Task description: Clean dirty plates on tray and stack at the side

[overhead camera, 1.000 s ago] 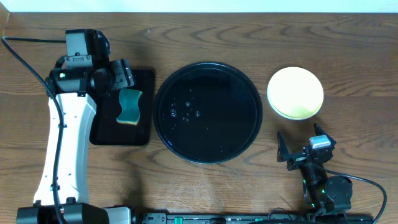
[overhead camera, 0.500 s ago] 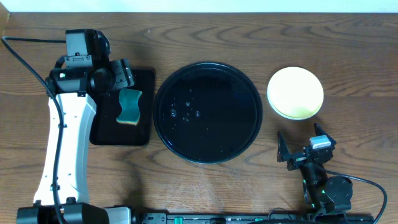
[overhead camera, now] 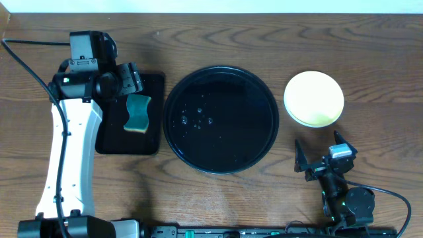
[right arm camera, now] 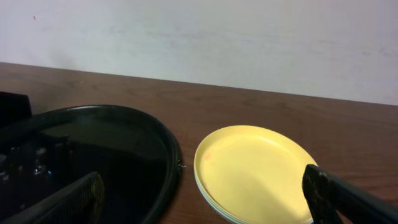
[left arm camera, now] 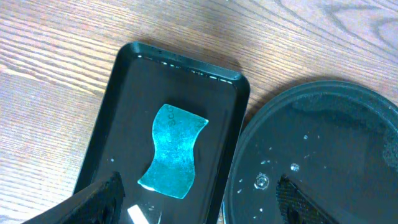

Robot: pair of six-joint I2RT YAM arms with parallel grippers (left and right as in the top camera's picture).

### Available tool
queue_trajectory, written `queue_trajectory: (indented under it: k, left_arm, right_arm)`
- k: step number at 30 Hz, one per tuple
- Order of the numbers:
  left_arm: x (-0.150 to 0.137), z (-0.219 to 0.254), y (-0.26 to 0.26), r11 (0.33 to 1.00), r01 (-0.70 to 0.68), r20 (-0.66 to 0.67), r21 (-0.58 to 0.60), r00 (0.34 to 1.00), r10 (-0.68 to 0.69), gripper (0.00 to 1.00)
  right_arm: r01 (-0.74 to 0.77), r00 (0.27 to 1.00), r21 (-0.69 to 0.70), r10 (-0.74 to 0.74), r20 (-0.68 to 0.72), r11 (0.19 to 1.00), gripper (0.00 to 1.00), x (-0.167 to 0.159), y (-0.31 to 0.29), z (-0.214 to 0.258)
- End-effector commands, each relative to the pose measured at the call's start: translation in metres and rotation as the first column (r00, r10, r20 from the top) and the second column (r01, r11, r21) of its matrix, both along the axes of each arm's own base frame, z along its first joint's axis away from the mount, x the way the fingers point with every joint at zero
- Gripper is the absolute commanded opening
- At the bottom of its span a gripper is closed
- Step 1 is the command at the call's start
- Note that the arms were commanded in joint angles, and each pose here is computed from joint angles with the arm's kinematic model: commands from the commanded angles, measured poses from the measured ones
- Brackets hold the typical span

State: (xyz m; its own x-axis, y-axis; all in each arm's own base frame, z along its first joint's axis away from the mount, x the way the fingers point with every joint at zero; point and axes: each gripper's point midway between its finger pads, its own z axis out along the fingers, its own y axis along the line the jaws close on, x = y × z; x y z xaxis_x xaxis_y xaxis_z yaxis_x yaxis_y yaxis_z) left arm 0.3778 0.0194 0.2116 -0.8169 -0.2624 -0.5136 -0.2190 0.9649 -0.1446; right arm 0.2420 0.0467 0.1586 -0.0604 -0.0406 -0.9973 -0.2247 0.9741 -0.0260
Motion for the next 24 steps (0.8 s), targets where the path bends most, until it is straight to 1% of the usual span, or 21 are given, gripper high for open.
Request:
queue_trajectory:
  k: [1,4,7,10,13,17,21,22,24]
  left_arm:
    - [0.001,0.000,0.003,1.000,-0.015,0.000,0.006,1.000,0.015,0.79]
    - [-0.001,0.004,0.012,0.998,-0.045,0.009,0.047,0.999,0.045,0.79]
    - [-0.012,0.010,0.009,0.998,-0.045,0.038,0.039,0.998,0.043,0.79]
    - [-0.019,0.020,0.006,0.998,-0.046,0.141,0.039,0.989,0.040,0.79]
    - [-0.033,0.027,0.005,0.998,-0.046,0.278,0.048,0.960,0.031,0.79]
    - [-0.060,0.024,0.004,0.993,-0.013,0.432,0.117,0.901,-0.040,0.79]
    - [-0.087,0.014,0.001,0.978,0.008,0.563,0.208,0.817,-0.126,0.79]
    - [-0.095,0.010,-0.003,0.972,0.028,0.594,0.234,0.787,-0.166,0.79]
    - [-0.104,0.004,-0.007,0.961,0.045,0.635,0.272,0.743,-0.214,0.79]
  right_arm:
    - [-0.009,1.000,-0.004,0.009,0.006,1.000,0.99,-0.001,0.002,0.001]
    - [-0.009,1.000,-0.004,0.009,0.006,1.000,0.99,-0.001,0.002,0.001]
    - [-0.009,1.000,-0.004,0.009,0.006,1.000,0.99,-0.001,0.002,0.001]
    - [-0.009,1.000,-0.004,0.009,0.006,1.000,0.99,-0.001,0.002,0.001]
    - [-0.009,1.000,-0.004,0.009,0.006,1.000,0.99,-0.001,0.002,0.001]
    - [-0.009,1.000,-0.004,0.009,0.006,1.000,0.99,-0.001,0.002,0.001]
    - [-0.009,1.000,-0.004,0.009,0.006,1.000,0.99,-0.001,0.002,0.001]
    - [-0.009,1.000,-0.004,0.009,0.006,1.000,0.99,-0.001,0.002,0.001]
    - [-0.009,1.000,-0.004,0.009,0.006,1.000,0.99,-0.001,0.002,0.001]
